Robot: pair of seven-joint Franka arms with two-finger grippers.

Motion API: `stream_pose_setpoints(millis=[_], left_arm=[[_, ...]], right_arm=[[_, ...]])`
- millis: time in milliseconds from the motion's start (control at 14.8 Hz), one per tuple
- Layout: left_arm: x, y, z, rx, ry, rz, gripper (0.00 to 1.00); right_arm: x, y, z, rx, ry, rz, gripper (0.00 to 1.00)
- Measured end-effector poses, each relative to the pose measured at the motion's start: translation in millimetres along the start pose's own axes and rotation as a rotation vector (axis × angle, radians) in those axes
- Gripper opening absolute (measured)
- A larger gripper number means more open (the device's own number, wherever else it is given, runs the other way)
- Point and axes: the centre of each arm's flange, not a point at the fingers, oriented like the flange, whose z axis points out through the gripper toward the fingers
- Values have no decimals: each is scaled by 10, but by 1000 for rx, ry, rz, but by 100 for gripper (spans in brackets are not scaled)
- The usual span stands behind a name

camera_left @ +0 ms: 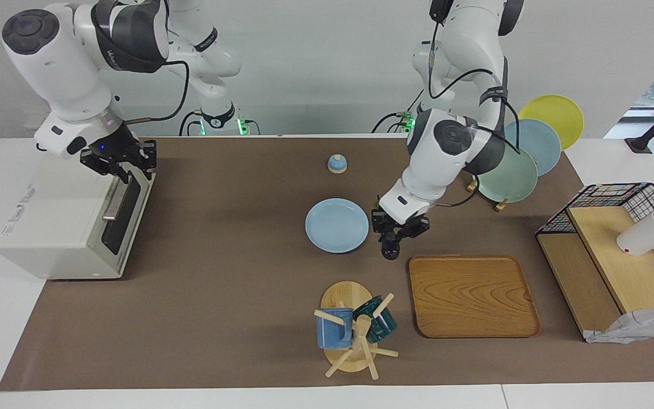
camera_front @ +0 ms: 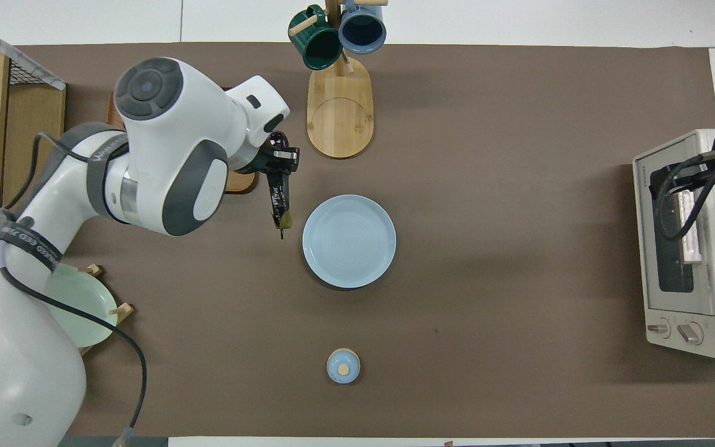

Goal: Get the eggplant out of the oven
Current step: 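Move the eggplant with the left gripper onto the wooden tray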

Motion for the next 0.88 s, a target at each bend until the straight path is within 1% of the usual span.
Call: stream_pose_setpoints(millis=[67, 202, 270, 539, 674, 876], left_arm=[[71, -202, -23, 10, 7, -25, 41], [192, -678, -24, 51, 16, -59, 41], [233, -877, -15, 65, 16, -70, 41], [405, -1352, 200, 102, 23, -78, 41], [527, -1545, 374, 111, 35, -82, 41], [653, -1685, 605, 130, 82, -56, 41]], right_arm=[[-4, -1, 4, 1, -4, 0, 74], [-6, -2, 3, 1, -5, 5, 93], [-9, -1, -4, 1, -3, 14, 100], [-77, 16, -67, 4, -9, 44, 100], [-193, -109, -178, 5, -28, 64, 100], [-314, -184, -327, -2, -15, 82, 100]])
